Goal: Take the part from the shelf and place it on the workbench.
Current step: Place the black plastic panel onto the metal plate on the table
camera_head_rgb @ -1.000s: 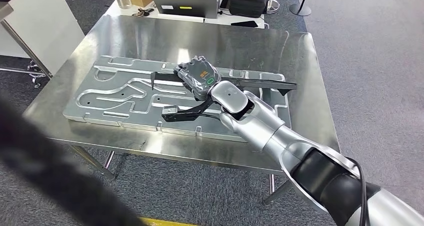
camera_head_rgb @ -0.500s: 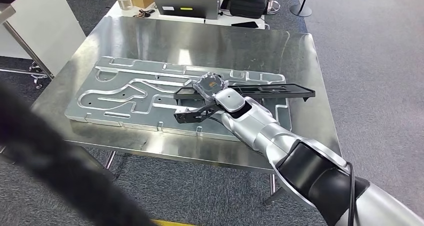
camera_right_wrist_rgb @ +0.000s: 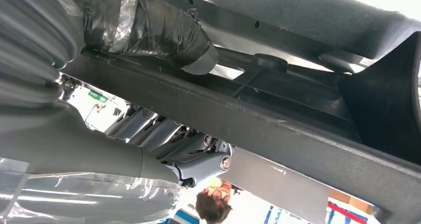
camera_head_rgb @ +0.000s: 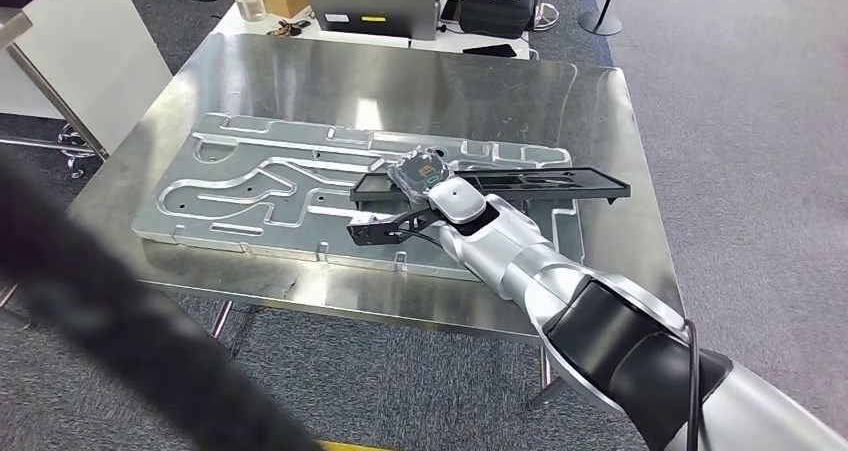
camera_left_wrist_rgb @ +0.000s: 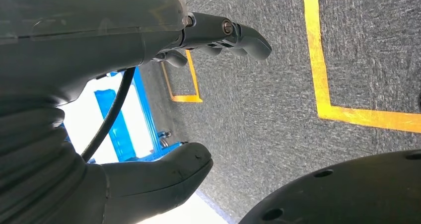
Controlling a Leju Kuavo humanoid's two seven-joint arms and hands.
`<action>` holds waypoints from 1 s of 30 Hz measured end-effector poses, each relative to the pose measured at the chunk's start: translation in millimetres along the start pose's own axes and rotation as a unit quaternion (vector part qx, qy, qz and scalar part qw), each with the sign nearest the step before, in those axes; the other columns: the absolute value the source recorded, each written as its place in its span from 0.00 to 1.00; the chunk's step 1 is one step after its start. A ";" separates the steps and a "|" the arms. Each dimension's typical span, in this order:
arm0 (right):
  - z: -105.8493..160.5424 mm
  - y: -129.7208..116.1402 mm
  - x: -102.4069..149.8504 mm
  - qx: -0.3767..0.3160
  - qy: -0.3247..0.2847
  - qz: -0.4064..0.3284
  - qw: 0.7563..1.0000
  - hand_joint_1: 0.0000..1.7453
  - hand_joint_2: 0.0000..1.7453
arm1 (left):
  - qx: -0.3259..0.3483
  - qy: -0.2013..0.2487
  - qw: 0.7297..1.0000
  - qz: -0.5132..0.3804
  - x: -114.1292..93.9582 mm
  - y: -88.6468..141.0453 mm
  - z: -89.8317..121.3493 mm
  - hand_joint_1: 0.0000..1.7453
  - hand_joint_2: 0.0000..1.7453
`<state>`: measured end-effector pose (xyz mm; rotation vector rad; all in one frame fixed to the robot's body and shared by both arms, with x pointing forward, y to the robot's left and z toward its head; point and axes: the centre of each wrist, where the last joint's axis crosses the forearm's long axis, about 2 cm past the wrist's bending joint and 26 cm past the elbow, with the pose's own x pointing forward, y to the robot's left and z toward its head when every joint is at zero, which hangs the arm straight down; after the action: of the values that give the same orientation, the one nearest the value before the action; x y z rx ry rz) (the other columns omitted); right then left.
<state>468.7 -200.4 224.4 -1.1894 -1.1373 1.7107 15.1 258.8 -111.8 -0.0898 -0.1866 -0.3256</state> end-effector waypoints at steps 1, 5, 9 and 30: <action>-0.1 0.1 0.1 0.002 0.000 0.000 1.000 0.25 0.25 | 0.000 0.000 1.000 0.001 0.0 0.1 0.0 0.00 1.00; 0.1 3.3 2.0 0.012 -0.002 -0.002 1.000 0.00 0.00 | 0.000 -0.002 1.000 0.003 0.0 0.2 0.0 0.00 1.00; 0.3 6.0 4.8 0.016 -0.007 -0.004 1.000 0.00 0.00 | -0.002 -0.003 1.000 0.013 0.0 0.1 0.0 0.00 0.00; -0.1 -29.7 25.0 -0.084 -0.067 -0.029 0.994 0.00 0.00 | -0.001 -0.009 1.000 0.022 -0.3 0.0 0.0 0.00 0.00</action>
<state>464.2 -167.9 245.2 -1.1431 -1.4080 1.6990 14.8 258.9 -111.9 -0.0981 -0.2024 -0.2820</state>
